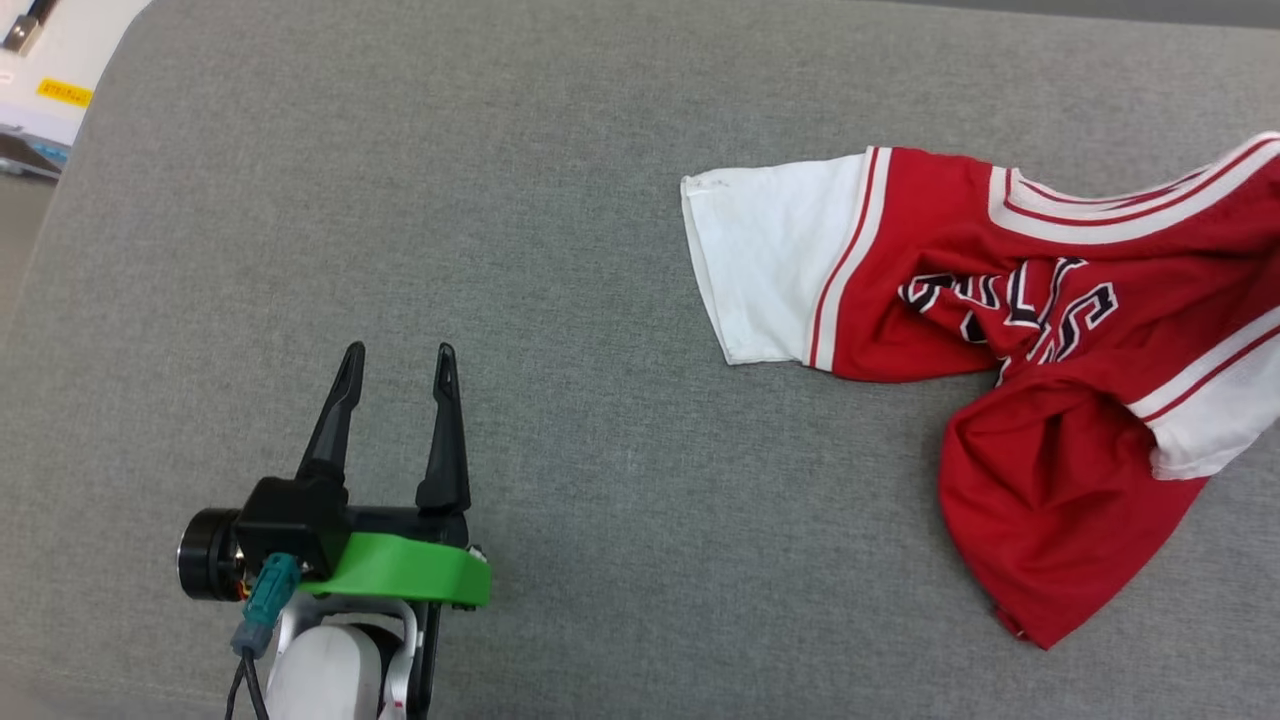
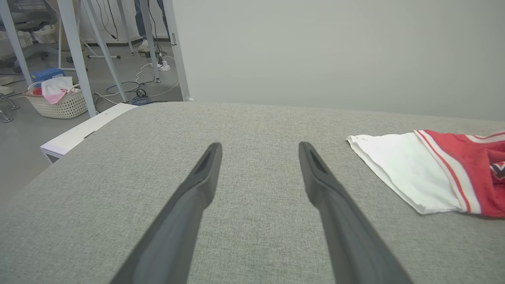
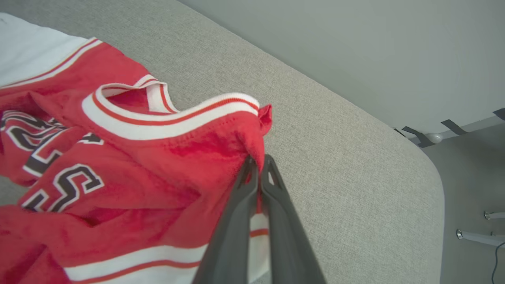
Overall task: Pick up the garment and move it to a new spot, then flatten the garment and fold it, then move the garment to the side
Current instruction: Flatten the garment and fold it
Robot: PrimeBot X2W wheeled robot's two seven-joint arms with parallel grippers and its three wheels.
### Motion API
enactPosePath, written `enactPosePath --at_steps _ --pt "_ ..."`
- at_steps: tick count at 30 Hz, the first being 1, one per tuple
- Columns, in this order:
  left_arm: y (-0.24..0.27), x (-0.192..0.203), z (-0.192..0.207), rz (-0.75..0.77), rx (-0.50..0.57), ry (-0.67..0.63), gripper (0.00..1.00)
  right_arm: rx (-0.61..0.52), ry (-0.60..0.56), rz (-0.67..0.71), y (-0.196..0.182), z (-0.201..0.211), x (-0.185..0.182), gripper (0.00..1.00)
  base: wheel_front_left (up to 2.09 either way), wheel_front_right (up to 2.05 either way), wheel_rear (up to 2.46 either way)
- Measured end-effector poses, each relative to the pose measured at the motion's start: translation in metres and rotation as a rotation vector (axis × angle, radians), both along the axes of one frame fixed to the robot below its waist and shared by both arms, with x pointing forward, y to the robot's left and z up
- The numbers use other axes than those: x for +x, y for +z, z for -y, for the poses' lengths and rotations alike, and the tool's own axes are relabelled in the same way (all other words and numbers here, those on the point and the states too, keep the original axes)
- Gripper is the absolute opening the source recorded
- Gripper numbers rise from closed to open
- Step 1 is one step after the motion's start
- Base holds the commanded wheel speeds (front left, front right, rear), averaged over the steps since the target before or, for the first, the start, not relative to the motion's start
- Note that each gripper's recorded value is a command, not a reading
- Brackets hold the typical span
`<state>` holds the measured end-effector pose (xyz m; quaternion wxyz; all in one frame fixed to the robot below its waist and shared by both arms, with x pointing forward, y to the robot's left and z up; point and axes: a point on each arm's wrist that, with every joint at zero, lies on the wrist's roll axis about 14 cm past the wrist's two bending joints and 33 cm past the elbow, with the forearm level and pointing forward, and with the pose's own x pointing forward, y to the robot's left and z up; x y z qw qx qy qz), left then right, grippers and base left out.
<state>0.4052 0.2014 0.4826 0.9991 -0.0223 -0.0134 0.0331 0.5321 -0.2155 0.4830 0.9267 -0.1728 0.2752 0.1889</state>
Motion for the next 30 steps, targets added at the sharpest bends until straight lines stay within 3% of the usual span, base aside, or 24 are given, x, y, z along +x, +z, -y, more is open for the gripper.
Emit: enactPosePath --at_steps 6,13,19,20,21,22,30 --pt "-0.009 0.006 -0.006 -0.022 -0.002 0.018 1.0 -0.003 0.06 -0.043 -0.029 -0.042 0.033 0.0 0.0 0.0 0.0" --pt "-0.018 0.006 -0.015 -0.05 0.001 0.044 1.0 -0.047 0.089 -0.26 -0.109 -0.066 0.024 0.0 0.0 0.0 0.0" --pt "-0.017 0.004 -0.021 -0.051 0.006 0.067 1.0 -0.005 0.066 -0.269 -0.118 -0.066 0.027 0.0 0.0 0.0 0.0" --pt "-0.015 0.003 -0.022 -0.047 0.006 0.07 1.0 0.012 0.064 -0.249 -0.115 -0.066 0.028 0.23 0.0 0.0 0.0" --pt "-0.014 0.003 -0.022 -0.042 0.007 0.071 1.0 0.024 0.064 -0.23 -0.111 -0.066 0.029 0.78 0.0 0.0 0.0" --pt "-0.012 0.002 -0.022 -0.036 0.007 0.072 1.0 0.041 0.065 -0.202 -0.106 -0.066 0.03 1.0 0.0 0.0 0.0" --pt "0.006 -0.004 -0.017 0.013 0.015 0.053 1.0 0.192 0.037 0.138 -0.037 -0.05 0.031 1.0 0.0 0.0 0.0"
